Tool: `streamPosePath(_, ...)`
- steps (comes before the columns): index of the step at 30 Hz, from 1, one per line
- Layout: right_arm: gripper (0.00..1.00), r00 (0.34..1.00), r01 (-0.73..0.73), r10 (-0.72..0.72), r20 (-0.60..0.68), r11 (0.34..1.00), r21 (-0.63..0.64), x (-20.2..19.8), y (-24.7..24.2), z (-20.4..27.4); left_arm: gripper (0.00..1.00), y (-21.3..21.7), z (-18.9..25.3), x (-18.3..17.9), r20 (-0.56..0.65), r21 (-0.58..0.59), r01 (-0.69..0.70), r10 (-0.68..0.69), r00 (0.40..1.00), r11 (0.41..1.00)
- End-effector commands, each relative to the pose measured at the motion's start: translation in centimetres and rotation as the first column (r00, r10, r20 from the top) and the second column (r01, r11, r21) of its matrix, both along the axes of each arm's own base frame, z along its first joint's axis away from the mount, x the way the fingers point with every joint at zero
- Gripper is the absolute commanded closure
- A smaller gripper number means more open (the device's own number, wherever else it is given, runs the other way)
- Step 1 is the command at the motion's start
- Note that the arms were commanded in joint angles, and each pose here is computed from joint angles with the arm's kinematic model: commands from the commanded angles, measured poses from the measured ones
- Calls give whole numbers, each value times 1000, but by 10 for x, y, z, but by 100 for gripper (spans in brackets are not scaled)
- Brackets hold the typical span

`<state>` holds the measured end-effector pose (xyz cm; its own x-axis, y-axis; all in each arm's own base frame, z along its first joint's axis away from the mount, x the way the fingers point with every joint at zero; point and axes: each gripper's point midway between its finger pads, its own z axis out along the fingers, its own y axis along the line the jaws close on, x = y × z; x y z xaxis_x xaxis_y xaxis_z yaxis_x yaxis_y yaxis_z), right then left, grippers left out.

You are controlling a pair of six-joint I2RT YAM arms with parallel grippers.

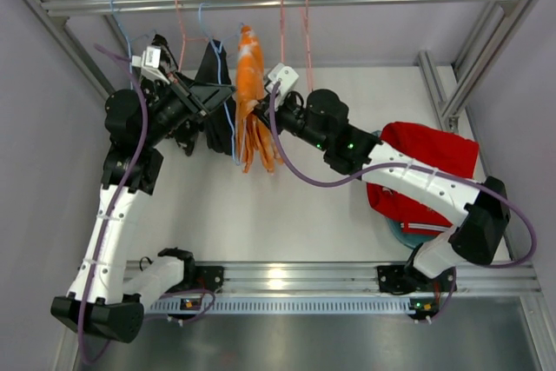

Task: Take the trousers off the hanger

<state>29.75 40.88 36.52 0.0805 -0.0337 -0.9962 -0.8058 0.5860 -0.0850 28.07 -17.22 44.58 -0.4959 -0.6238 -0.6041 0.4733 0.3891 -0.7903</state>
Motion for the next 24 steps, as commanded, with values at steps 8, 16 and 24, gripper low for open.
streamPosePath(8,100,975,-45,-26,220,950,309,-31,-50,153,100,10,-27,12,84,132,-75,64,994,988)
streamPosePath(16,100,966,-60,-28,259,943,326,-42,-63,174,100,19,-59,21,30,209,-126,123,992,970)
streamPosePath(24,100,955,-68,-51,291,921,384,-50,-77,208,100,17,-79,18,-7,229,-101,105,994,968)
